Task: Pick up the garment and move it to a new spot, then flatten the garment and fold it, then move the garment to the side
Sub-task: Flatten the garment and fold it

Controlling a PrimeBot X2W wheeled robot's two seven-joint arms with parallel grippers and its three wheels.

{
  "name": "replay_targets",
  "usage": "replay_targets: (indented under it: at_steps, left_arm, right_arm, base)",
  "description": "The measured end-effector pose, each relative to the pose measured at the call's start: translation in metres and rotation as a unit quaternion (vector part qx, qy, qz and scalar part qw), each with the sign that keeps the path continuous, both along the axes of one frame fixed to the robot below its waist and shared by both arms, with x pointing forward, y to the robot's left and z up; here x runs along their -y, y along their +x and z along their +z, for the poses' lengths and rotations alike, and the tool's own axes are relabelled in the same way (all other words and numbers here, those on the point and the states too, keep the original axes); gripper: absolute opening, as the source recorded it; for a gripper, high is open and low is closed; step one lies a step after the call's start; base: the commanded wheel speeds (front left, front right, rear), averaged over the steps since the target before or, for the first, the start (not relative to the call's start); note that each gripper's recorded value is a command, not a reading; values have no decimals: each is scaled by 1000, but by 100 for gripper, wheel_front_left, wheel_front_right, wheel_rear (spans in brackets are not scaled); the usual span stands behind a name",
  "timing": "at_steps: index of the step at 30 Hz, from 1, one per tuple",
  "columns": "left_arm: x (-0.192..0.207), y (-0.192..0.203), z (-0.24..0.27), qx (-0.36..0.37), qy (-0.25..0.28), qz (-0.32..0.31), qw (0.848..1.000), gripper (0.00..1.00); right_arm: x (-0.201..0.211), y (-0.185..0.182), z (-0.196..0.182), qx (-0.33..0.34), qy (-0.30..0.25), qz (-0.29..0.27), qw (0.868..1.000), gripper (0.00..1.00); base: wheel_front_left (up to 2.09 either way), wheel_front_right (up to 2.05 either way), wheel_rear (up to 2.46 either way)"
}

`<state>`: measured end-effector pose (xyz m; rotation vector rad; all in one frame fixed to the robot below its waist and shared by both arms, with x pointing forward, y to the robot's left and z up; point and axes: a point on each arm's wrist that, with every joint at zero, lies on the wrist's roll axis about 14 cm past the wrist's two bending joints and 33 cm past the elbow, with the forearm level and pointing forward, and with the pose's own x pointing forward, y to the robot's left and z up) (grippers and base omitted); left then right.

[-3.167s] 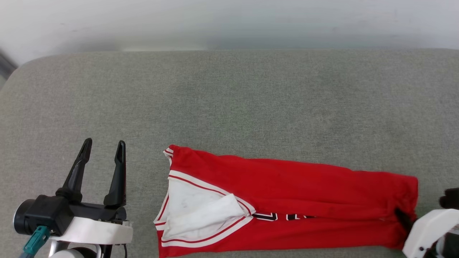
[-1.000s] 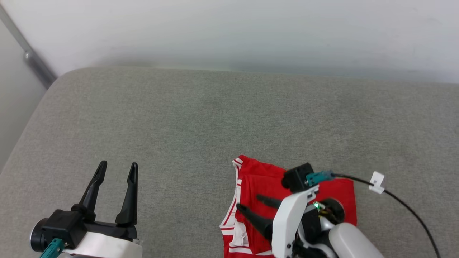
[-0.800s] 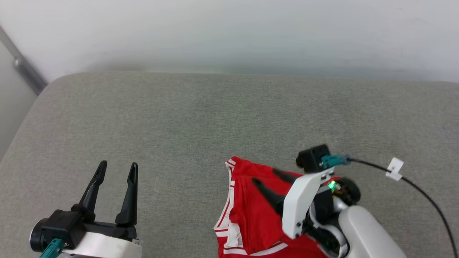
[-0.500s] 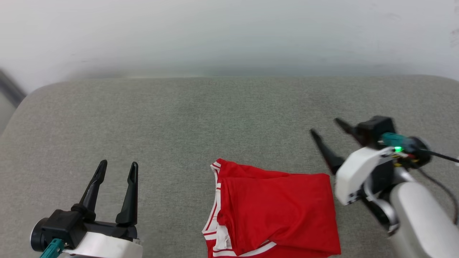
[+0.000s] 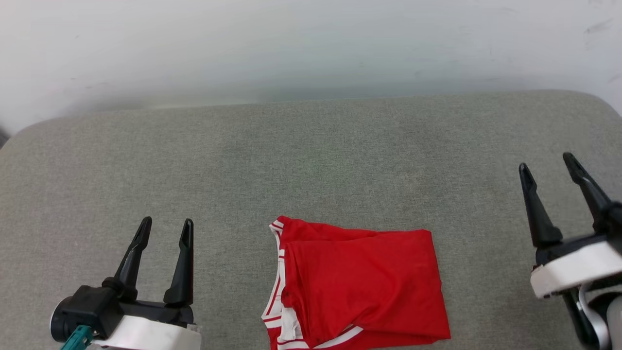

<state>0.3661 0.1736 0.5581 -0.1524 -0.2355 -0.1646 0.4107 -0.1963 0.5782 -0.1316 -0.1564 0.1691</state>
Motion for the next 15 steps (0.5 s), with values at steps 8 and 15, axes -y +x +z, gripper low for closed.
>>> replay_targets:
  at_steps: [8,15]
  left_arm:
    - [2,-5,-4,-7,-8,3,1000,100]
    - [2,-5,-2,-2,-6,4,1000,100]
  right_arm:
    - [-14,-27,-9,22,53,-6,998,100]
    - [-17,-28,-13,20,62,-11,998,100]
  base:
    - [0,0,0]
    - [0,0,0]
